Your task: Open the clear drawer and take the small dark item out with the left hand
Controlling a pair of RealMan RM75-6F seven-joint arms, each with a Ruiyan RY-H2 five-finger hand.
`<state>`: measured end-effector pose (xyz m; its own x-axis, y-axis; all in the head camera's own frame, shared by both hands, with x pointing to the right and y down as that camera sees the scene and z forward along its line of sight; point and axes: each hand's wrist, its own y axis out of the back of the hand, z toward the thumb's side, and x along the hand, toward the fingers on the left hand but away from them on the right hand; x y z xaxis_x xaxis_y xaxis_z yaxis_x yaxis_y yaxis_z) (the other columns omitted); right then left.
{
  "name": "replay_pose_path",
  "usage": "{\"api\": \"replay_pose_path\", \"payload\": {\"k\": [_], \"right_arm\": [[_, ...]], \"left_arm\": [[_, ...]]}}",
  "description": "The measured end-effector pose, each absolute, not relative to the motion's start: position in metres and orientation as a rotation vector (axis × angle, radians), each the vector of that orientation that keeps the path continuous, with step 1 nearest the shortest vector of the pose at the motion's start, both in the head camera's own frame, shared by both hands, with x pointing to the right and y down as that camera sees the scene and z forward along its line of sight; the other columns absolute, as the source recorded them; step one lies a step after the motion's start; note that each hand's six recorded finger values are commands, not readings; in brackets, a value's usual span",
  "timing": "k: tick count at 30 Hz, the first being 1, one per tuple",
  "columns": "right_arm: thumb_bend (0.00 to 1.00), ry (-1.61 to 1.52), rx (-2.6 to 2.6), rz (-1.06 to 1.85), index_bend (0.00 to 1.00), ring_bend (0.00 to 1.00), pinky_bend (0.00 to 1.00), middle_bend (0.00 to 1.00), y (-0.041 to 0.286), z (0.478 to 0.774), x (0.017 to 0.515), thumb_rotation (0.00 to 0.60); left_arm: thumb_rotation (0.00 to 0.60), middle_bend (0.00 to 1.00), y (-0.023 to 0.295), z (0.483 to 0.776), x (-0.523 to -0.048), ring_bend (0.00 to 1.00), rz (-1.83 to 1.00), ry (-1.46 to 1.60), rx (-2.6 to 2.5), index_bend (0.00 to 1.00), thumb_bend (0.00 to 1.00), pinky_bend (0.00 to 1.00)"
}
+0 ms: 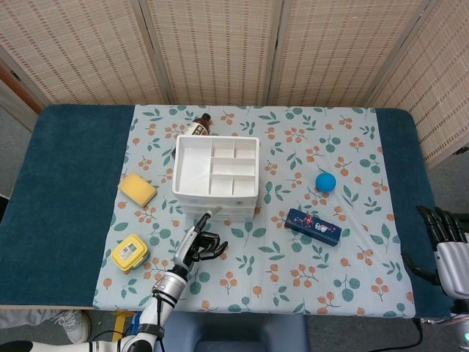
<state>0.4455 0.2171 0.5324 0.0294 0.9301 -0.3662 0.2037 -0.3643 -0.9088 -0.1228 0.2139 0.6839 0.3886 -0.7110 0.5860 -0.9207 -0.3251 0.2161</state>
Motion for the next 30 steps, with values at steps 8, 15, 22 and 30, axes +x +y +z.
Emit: {"api": "replay_pose_path", "payload": {"k": [8,15,22,30], "right_arm": [[0.3,-1.173,-1.631,1.399,0.0,0.0,0.01,0.08,0.219,0.53,0.449,0.6],[0.3,-1.18,-1.626,1.404,0.0,0.0,0.01,0.08,0.22,0.528,0.451,0.6],[0.3,-1.184,-1.622,1.41,0.0,0.0,0.01,0.08,0.221,0.527,0.452,0.6],[0.3,-1.186,-1.617,1.414,0.0,0.0,0.01,0.08,0.222,0.526,0.453,0.6]], "left_arm": [[0.6,0.87,0.208,0.688,-0.113,1.0,0.482,-1.426,2.068,0.13,0.33,1.0],[0.6,0.87,0.203,0.689,-0.108,1.0,0.438,-1.431,2.003,0.13,0.33,1.0],[0.6,0.88,0.201,0.691,-0.101,1.0,0.388,-1.412,1.922,0.15,0.33,1.0],[0.6,0.88,0.198,0.691,-0.096,1.0,0.318,-1.408,1.841,0.18,0.35,1.0]]}}
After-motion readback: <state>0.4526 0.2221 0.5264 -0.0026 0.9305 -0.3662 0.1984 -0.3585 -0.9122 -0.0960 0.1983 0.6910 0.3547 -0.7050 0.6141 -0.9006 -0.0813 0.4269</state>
